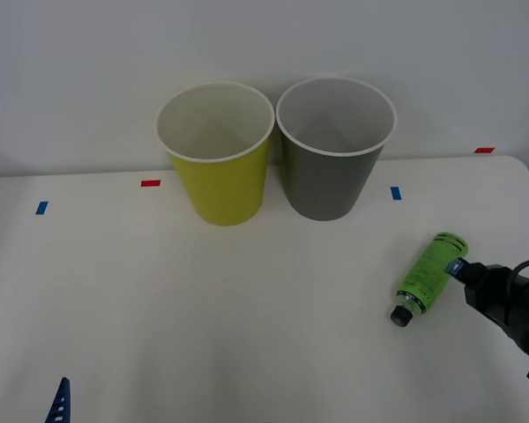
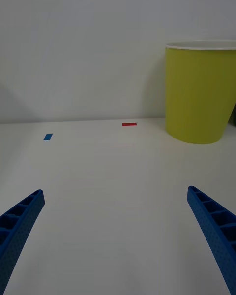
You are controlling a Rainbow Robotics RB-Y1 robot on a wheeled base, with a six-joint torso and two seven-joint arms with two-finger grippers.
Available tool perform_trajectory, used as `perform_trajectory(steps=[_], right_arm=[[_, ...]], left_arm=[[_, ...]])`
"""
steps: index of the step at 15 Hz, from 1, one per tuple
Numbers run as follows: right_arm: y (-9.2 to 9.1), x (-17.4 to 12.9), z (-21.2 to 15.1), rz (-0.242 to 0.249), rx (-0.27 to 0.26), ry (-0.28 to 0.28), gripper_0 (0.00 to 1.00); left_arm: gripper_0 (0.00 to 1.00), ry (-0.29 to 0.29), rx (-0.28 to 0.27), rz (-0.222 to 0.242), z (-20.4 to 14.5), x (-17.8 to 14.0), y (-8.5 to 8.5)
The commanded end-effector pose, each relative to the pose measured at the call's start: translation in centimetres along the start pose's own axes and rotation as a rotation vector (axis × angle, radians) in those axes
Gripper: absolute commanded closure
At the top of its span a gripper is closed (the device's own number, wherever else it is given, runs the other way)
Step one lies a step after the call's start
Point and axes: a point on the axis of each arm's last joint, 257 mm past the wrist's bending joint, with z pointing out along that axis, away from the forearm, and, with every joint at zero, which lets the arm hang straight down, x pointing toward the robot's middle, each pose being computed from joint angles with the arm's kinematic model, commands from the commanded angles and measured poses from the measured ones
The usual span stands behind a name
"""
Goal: Put cans in the gray bin and PET bottles in the light green bin.
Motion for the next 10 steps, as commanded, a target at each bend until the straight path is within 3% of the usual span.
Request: perform_trajectory(steps=[1, 10], right_arm=[[0.4, -0.8, 1.1, 0.041, 0.006, 0.035, 0.06], [0.7, -2.9, 4.0, 0.073, 0.017, 0.159, 0.06]], left_arm=[[0.0, 0.0, 0.0, 0.0, 0.0, 0.0, 0.0], [0.0, 0.0, 0.0, 0.0, 0.0, 0.0, 0.0]])
